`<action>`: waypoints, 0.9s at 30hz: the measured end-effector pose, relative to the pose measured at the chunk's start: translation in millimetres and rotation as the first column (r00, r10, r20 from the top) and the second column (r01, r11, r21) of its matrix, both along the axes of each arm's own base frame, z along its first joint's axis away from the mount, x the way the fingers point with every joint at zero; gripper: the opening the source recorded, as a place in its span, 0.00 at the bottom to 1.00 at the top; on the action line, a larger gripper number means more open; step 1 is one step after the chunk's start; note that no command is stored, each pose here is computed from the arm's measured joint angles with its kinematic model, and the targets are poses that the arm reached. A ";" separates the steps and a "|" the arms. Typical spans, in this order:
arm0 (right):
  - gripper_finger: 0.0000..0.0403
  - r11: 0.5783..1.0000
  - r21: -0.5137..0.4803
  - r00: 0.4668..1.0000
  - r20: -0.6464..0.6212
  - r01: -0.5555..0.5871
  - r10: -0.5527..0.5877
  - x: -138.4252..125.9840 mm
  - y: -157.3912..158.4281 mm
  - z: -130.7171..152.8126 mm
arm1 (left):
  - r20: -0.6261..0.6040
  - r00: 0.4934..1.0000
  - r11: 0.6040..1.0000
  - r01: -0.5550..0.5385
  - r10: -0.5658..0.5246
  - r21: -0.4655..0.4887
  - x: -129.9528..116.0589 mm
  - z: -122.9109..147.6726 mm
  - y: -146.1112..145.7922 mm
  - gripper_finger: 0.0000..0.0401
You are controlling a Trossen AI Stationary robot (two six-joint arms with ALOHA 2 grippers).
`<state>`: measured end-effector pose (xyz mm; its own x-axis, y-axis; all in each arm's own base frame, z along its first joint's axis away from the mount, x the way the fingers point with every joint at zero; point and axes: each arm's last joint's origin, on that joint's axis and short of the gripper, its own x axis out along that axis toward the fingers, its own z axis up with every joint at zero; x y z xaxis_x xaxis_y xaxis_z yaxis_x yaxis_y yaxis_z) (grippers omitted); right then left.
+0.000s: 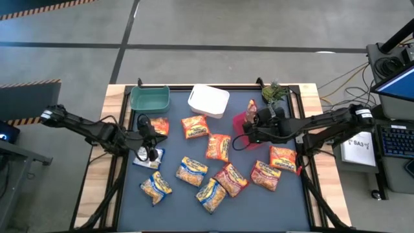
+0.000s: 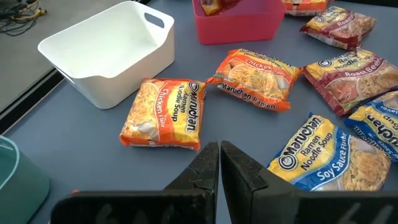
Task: Sort Maruchan noodles
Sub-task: Put the red noodle pack into the pink bin
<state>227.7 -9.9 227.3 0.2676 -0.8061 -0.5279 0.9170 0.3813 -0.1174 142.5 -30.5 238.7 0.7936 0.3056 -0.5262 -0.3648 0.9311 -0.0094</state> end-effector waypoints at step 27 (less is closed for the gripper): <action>0.02 0.882 0.068 0.819 -0.344 -0.465 0.459 0.4 24.4 4.2 | -0.048 0.999 1.000 0.009 -0.008 0.026 9.0 -7.2 -3.0 0.00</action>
